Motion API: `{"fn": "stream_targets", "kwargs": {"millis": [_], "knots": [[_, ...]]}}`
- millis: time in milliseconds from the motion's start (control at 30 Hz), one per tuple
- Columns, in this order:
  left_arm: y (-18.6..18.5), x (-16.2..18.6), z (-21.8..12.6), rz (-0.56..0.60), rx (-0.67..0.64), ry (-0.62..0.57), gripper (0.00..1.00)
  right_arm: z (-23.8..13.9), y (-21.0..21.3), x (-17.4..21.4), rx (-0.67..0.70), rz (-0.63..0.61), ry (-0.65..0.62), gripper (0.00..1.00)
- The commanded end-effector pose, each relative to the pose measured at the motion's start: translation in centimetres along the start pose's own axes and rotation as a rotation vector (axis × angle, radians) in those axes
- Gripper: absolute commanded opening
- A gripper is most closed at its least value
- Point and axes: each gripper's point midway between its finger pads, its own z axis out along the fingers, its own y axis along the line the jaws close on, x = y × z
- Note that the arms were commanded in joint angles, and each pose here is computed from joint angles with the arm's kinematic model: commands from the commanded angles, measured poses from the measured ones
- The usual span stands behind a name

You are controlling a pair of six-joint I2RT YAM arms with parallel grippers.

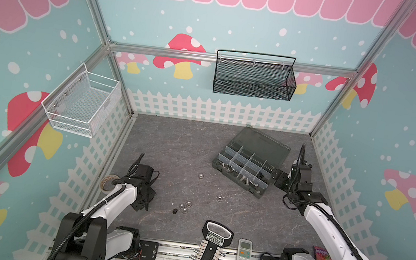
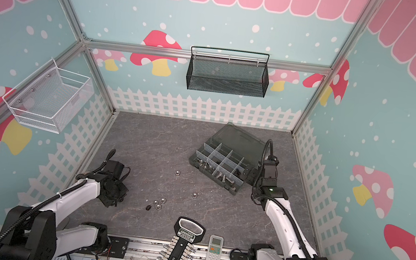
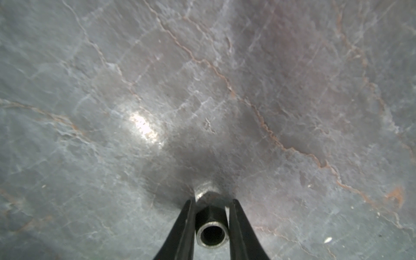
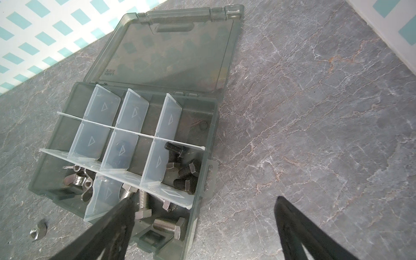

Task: Sort the screws and nuts into containers
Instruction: 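Lower the left gripper around the black nut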

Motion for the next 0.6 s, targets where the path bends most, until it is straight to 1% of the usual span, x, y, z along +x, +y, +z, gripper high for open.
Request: {"fn": "stream_targets", "kwargs": {"millis": [0,67,333,433,567], "knots": [[1.1,2.3,1.2,-0.022,-0.026,0.106,0.22,0.3,-0.7,0.2,0.03,0.002,0.006,0.98],[0.5,2.4,1.1,-0.024,0.0,0.111,0.2,0.3,-0.6,0.1,0.027,0.002,0.002,0.98],[-1.9,2.0,-0.4,-0.004,0.102,0.091,0.2,-0.2,-0.7,-0.2,0.026,0.004,-0.016,0.98],[-2.7,1.9,-0.8,0.024,0.117,0.077,0.2,-0.3,-0.6,-0.2,0.021,0.005,-0.02,0.98],[-4.7,2.1,-1.4,0.098,0.128,0.056,0.21,-0.3,-0.5,-0.2,0.016,0.007,-0.019,0.98]]}}
